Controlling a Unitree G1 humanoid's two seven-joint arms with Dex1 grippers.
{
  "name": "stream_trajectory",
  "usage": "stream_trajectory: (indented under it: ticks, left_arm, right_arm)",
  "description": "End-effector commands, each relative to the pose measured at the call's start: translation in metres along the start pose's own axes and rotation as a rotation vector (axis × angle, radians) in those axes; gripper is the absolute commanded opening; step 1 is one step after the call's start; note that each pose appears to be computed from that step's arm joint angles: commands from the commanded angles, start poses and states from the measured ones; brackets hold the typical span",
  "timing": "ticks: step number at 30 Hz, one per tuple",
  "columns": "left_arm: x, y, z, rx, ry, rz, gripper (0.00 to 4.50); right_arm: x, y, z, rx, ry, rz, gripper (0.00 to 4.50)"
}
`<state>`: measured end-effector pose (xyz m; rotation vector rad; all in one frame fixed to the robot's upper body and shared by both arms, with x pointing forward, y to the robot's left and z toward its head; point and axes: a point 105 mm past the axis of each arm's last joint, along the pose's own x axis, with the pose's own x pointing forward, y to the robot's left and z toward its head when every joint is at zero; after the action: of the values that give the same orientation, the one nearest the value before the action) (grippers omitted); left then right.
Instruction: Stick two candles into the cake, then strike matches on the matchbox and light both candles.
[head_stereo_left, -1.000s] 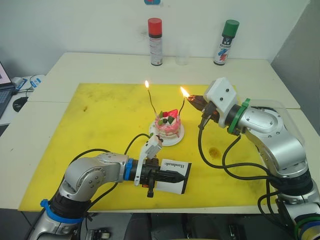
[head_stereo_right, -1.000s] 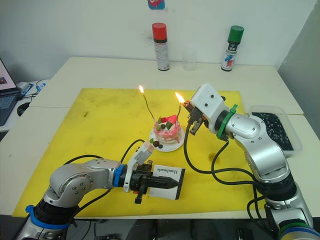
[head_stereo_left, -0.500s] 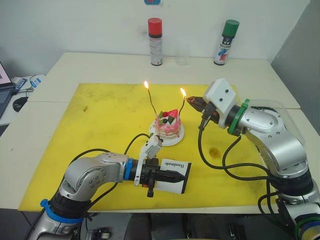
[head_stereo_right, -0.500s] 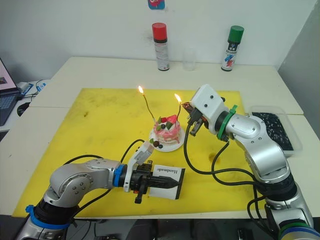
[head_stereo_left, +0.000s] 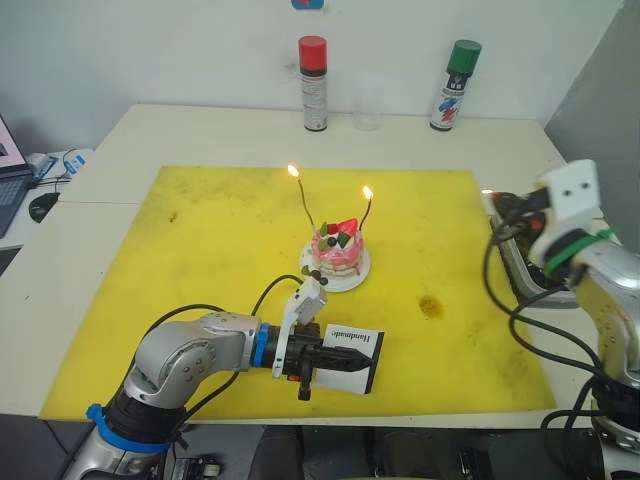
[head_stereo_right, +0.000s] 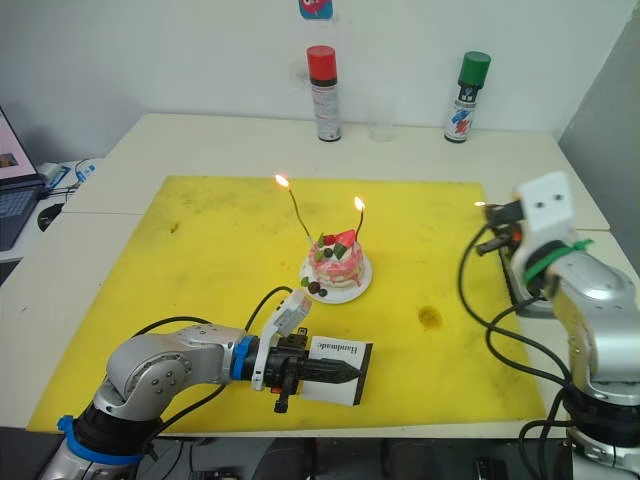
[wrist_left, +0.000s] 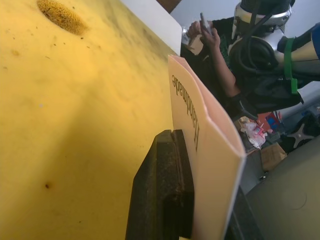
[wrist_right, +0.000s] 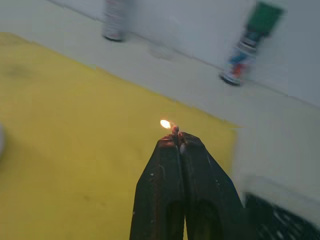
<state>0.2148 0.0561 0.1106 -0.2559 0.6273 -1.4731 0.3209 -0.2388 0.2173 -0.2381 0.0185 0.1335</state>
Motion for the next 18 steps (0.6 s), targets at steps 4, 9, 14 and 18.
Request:
stream_trajectory:
  ticks: [4,9,14,18]
  left_arm:
    - [0.006,-0.002,0.004,0.015,-0.025,-0.017,0.00]
    - [0.007,0.001,0.004,0.013,-0.034,-0.005,0.00]
    - [0.007,0.003,0.003,0.000,-0.042,0.016,0.00]
    - [0.005,0.005,0.001,-0.020,-0.040,0.027,0.00]
  right_arm:
    - [-0.016,-0.065,-0.051,0.235,0.127,-0.358,0.02]
    - [-0.014,-0.078,-0.075,0.405,0.186,-0.457,0.02]
    - [-0.014,-0.078,-0.071,0.470,0.152,-0.474,1.29]
    - [-0.020,-0.078,-0.067,0.494,0.130,-0.484,2.83]
